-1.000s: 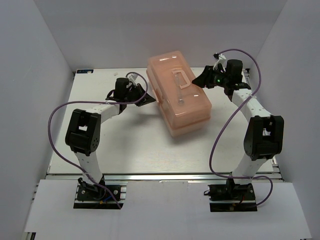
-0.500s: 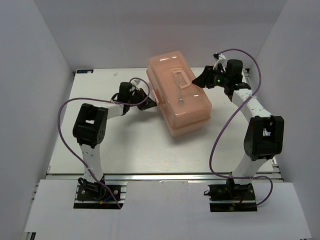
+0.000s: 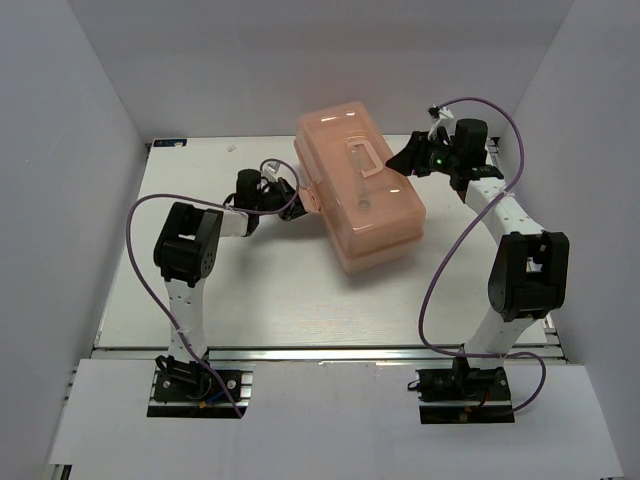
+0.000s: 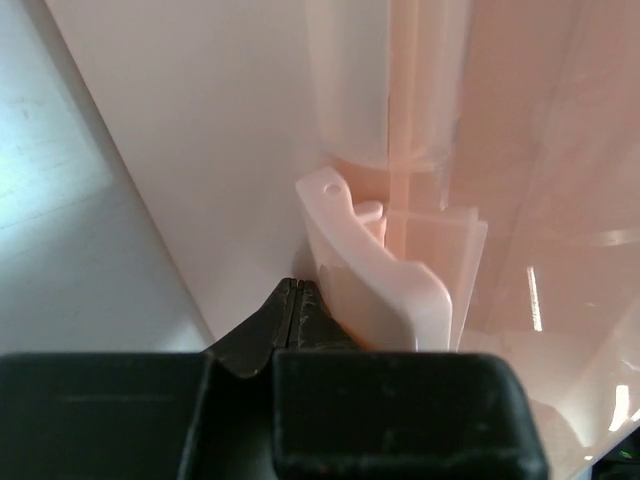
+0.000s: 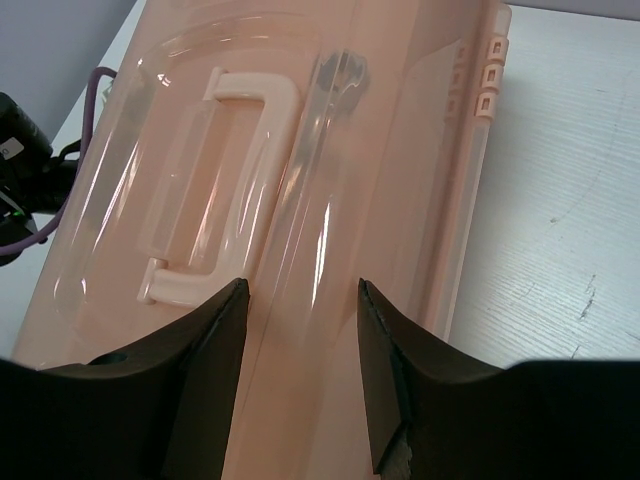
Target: Sort the tools into containers
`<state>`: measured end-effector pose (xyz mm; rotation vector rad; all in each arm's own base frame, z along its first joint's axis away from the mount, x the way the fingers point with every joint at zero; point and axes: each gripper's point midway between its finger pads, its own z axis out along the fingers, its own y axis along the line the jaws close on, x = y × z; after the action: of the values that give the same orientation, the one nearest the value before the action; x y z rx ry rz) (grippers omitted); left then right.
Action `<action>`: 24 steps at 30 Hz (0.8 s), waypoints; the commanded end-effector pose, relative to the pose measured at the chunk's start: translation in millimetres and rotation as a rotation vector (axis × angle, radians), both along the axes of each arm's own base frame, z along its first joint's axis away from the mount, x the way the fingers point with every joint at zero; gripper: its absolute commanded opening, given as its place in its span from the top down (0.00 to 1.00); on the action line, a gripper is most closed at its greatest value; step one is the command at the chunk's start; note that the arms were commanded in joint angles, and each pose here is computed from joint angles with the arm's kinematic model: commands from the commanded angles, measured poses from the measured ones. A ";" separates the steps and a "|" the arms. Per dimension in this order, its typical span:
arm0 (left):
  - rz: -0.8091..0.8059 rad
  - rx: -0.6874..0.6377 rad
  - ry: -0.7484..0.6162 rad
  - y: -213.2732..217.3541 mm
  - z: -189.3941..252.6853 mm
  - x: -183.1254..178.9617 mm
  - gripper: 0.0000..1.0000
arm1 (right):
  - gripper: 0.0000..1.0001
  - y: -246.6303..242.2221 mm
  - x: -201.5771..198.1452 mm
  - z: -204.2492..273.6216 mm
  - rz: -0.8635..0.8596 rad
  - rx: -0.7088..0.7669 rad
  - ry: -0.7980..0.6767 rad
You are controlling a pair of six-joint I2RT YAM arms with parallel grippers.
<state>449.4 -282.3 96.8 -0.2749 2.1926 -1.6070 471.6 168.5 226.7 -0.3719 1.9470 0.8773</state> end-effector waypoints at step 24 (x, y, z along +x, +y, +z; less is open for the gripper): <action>-0.039 -0.082 -0.077 -2.0 82.0 -19.2 1.00 | 0.62 16.9 -33.6 -45.8 0.091 -0.053 0.160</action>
<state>424.4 -283.2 104.3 -0.3998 2.1704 -1.7914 470.6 170.5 225.5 -0.4013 1.9429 0.8610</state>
